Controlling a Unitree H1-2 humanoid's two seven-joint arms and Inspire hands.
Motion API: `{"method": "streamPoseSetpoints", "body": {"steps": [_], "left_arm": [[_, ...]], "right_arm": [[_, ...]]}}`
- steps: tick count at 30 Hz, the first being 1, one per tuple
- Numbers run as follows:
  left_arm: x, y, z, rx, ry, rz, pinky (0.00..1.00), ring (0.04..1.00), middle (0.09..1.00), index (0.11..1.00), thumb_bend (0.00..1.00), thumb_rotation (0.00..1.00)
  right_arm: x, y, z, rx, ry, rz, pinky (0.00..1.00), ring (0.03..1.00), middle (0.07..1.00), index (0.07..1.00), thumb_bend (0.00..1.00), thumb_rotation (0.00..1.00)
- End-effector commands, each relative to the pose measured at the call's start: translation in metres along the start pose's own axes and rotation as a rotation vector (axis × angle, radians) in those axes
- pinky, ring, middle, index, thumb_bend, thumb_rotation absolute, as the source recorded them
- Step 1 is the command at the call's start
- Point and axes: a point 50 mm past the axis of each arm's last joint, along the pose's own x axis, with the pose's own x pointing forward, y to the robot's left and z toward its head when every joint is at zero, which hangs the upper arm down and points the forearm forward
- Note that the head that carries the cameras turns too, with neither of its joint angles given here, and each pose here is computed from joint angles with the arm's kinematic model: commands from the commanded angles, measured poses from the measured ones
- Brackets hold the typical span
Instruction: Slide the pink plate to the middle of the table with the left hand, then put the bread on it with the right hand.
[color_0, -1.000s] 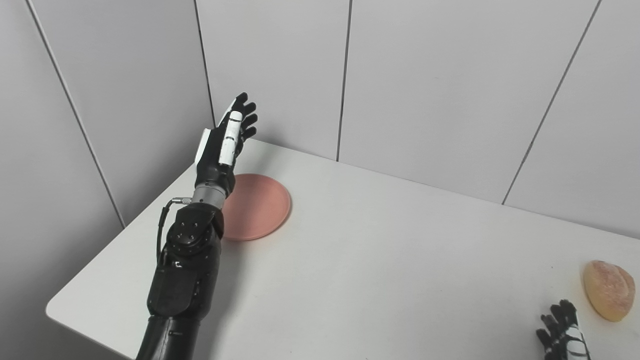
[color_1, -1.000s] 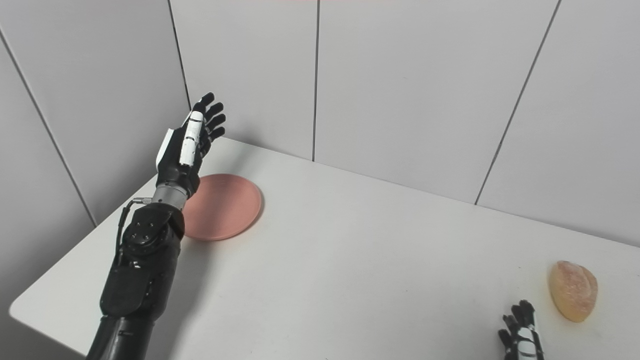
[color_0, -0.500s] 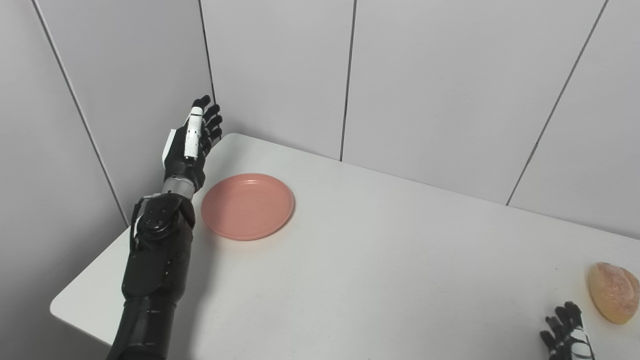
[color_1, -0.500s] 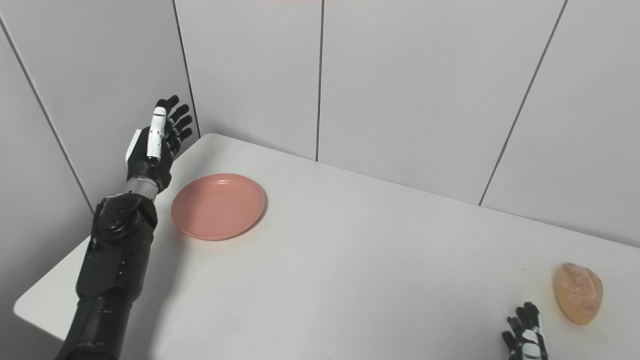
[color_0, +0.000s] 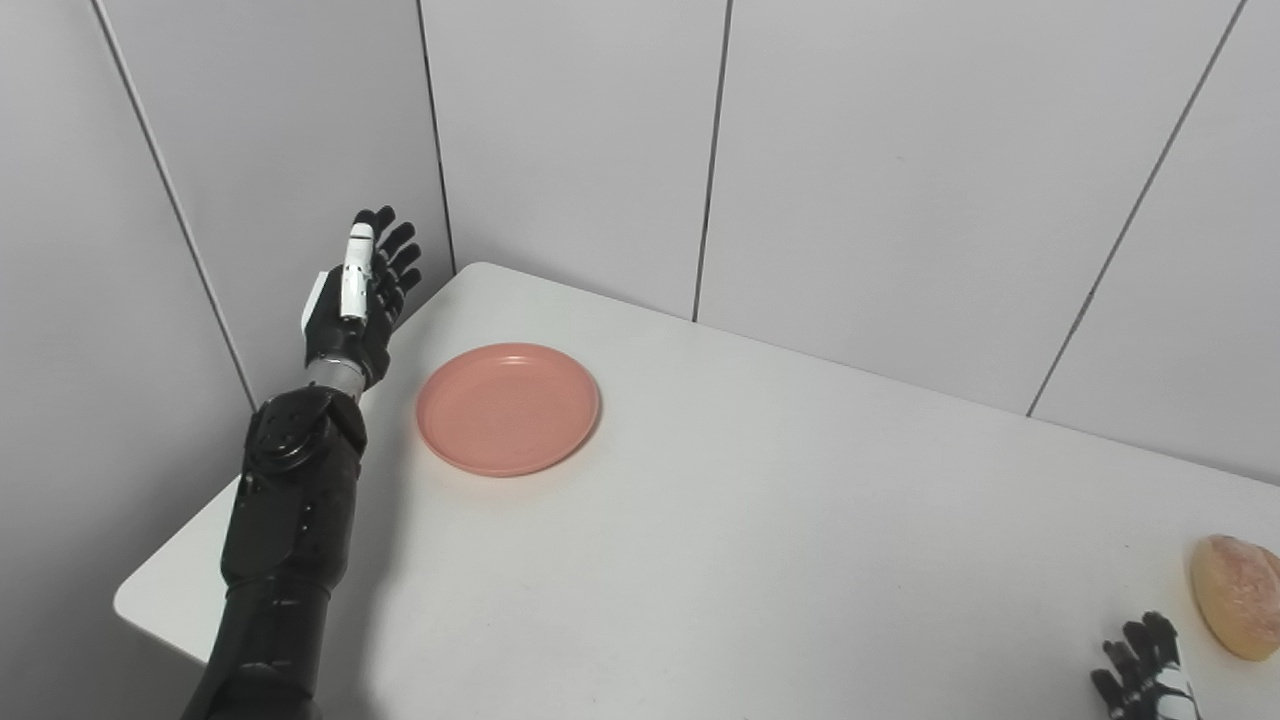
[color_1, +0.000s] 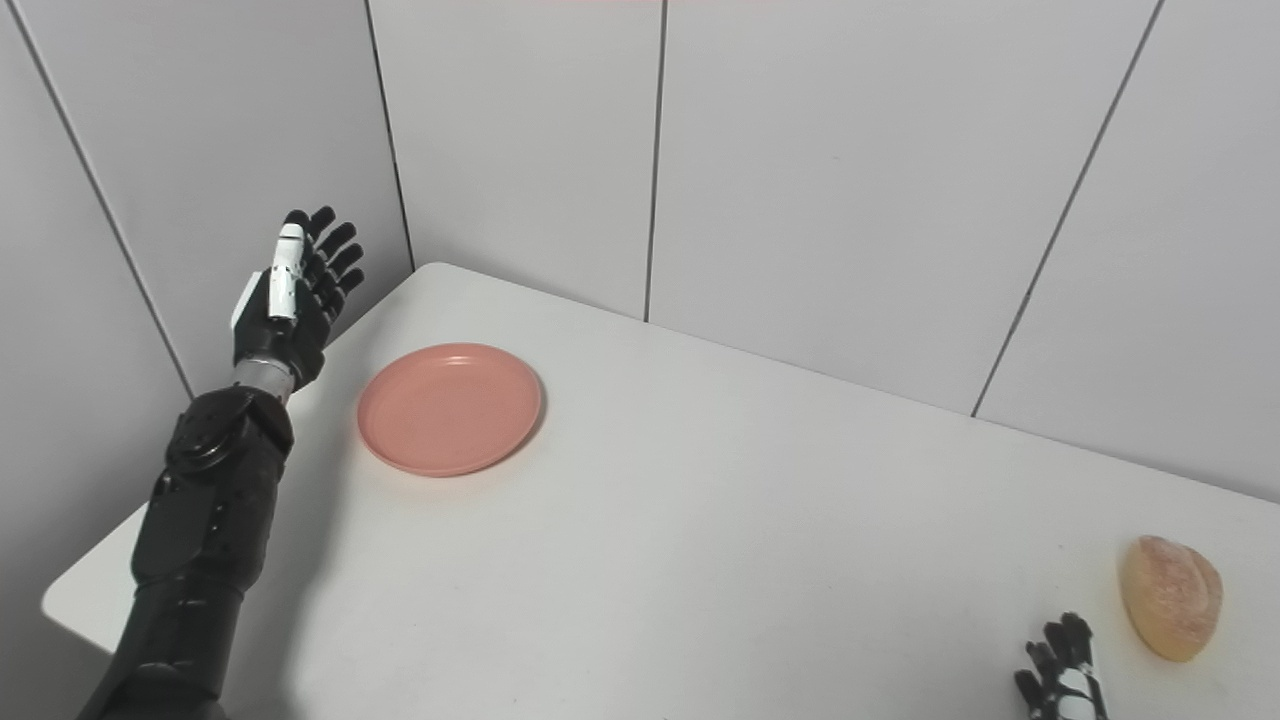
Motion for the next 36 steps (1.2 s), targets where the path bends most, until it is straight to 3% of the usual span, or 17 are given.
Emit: {"method": "streamPoseSetpoints", "body": {"steps": [1, 36], "left_arm": [[0.011, 0.001, 0.029, -0.015, -0.081, -0.023, 0.97, 0.953, 0.945, 0.938, 0.36, 1.00], [-0.001, 0.023, -0.028, -0.131, 0.048, 0.054, 1.00, 0.969, 0.963, 0.956, 0.32, 1.00]], "right_arm": [[0.005, -0.003, 0.008, 0.007, -0.030, 0.001, 1.00, 1.000, 1.000, 1.000, 0.13, 1.00], [0.003, -0.006, 0.010, -0.004, -0.024, 0.001, 1.00, 1.000, 1.000, 1.000, 0.17, 1.00]]}}
